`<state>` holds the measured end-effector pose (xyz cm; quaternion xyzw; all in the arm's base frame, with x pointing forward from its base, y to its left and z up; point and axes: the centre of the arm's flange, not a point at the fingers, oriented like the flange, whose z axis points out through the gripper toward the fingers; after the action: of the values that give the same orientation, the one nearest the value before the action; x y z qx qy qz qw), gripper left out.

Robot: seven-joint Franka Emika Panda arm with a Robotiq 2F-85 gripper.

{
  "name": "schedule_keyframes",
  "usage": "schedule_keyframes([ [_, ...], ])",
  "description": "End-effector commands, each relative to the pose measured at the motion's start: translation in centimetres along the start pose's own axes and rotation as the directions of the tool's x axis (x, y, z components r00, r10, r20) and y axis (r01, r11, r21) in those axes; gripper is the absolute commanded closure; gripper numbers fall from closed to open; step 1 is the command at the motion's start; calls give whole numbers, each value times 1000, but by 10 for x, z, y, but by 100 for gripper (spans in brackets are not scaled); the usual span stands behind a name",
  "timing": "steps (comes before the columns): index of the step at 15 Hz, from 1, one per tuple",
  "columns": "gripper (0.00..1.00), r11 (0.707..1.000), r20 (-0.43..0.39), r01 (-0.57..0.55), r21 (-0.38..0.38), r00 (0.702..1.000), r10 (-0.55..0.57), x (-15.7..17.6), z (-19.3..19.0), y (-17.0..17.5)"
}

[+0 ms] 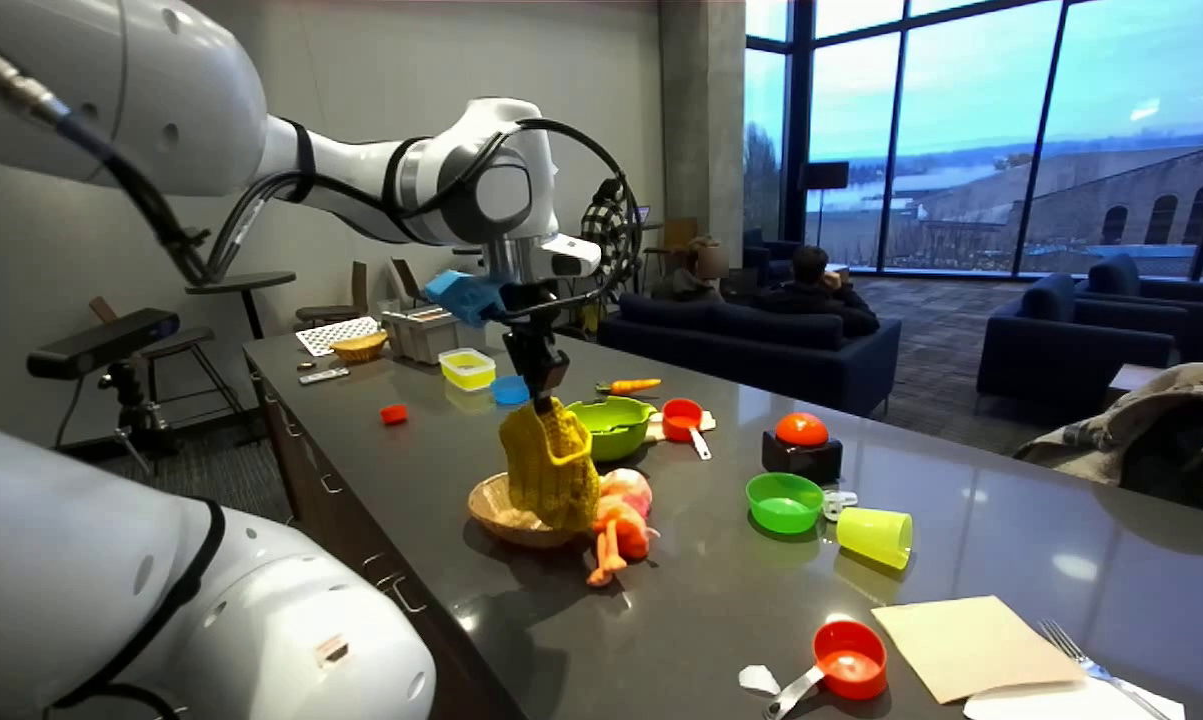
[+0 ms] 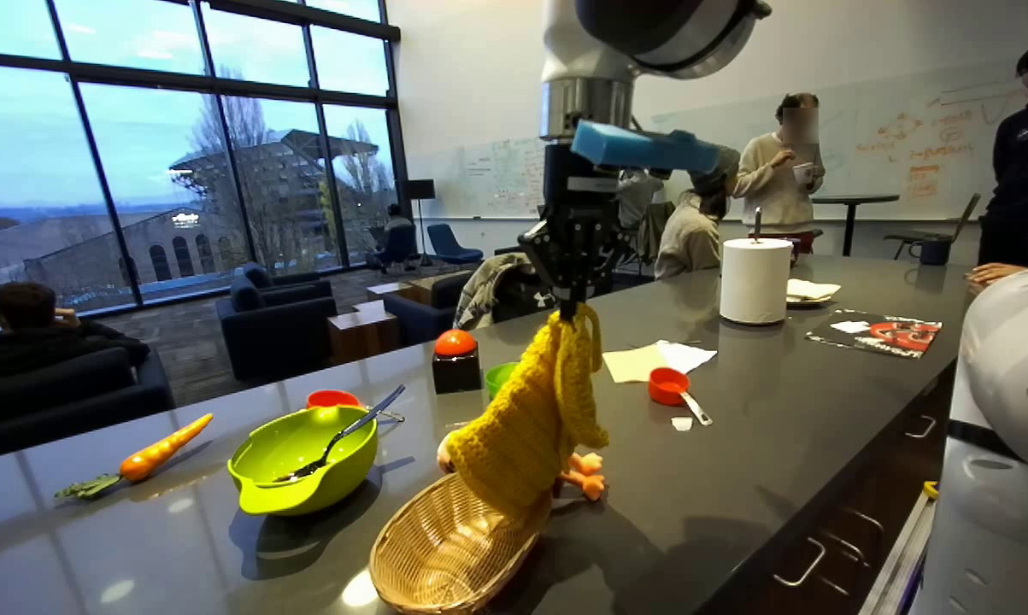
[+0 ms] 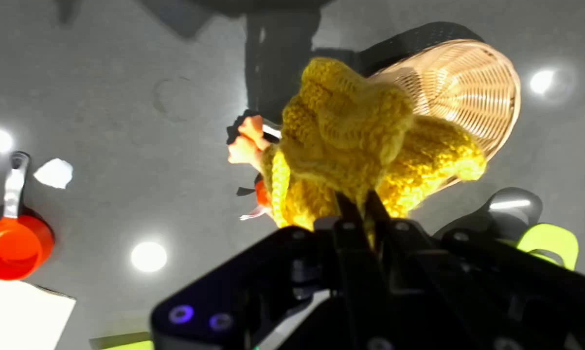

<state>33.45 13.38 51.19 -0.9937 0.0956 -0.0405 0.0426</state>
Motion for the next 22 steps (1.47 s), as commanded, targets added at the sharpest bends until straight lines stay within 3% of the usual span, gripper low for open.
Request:
schedule_keyframes([
  [1,98,993,-60,-117,4,991,117,-30,-6,47],
  [11,98,982,-93,-190,10,977,190,-57,-1,68],
  [15,98,980,-28,-198,5,980,198,-53,37,59],
  [19,98,959,55,-283,8,958,283,-70,84,77],
  [22,98,944,95,-330,0,940,329,-72,94,80],
])
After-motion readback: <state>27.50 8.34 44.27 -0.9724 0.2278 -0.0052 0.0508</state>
